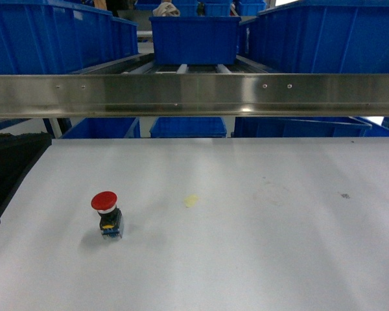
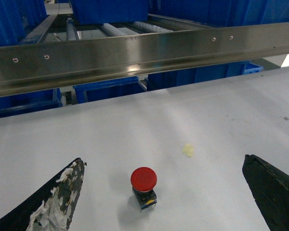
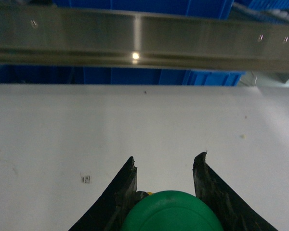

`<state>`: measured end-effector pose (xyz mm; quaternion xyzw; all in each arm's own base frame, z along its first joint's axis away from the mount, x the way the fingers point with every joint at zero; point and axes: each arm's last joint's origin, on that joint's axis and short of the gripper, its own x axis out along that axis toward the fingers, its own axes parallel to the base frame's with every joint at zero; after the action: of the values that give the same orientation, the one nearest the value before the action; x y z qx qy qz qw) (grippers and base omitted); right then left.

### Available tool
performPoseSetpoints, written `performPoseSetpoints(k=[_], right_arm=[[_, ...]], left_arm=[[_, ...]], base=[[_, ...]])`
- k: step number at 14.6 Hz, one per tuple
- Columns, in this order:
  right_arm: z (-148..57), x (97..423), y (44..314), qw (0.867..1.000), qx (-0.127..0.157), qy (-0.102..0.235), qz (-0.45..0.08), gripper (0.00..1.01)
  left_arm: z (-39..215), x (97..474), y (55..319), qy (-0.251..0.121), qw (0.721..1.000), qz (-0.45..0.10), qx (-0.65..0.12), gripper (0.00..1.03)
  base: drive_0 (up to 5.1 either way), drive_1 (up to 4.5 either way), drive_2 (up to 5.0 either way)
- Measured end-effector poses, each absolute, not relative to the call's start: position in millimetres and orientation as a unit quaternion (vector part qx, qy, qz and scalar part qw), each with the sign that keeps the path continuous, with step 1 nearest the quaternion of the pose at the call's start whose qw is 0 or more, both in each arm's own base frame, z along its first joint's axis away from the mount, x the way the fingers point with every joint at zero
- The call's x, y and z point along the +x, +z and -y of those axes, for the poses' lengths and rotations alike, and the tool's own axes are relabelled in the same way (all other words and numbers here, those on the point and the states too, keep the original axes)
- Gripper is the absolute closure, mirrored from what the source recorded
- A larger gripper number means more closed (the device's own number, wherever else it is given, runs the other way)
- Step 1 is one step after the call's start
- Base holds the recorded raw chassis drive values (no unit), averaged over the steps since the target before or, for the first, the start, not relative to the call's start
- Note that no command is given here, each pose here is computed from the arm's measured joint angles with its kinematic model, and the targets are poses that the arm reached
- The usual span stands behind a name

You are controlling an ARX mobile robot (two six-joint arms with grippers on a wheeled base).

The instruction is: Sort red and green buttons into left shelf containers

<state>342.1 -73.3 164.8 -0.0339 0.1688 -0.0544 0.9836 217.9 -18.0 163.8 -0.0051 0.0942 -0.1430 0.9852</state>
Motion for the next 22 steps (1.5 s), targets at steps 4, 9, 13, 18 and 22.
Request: performPoseSetpoints(k=[4, 9, 13, 18, 22], right_arm=[[78, 306, 248, 0.997, -0.042, -0.013, -0.063, 0.7], [78, 278, 245, 0.993, -0.041, 0.006, -0.107, 0.7], [86, 263, 232, 0.988, -0.047, -0.014, -0.148, 0.7], [93, 255, 222, 0.984, -0.058, -0.031, -0.165, 0.7], [93, 255, 223, 0.984, -0.059, -0.03, -0.164, 0.7]], left_arm=[[18, 218, 164, -0.143, 0.985, -0.094, -0.005, 0.05], [18, 218, 164, -0.143, 0.985, -0.094, -0.005, 0.05], [18, 218, 164, -0.143, 0.985, -0.094, -0.005, 0.05], [18, 218, 164, -0.143, 0.985, -0.094, -0.005, 0.05], [21, 242, 150, -0.151, 0.979, -0.139, -0.007, 0.05]], base=[[0.0, 0.0, 0.0], [0.0, 0.0, 0.0], [0.0, 0.0, 0.0], [0.0, 0.0, 0.0], [0.0, 0.0, 0.0]])
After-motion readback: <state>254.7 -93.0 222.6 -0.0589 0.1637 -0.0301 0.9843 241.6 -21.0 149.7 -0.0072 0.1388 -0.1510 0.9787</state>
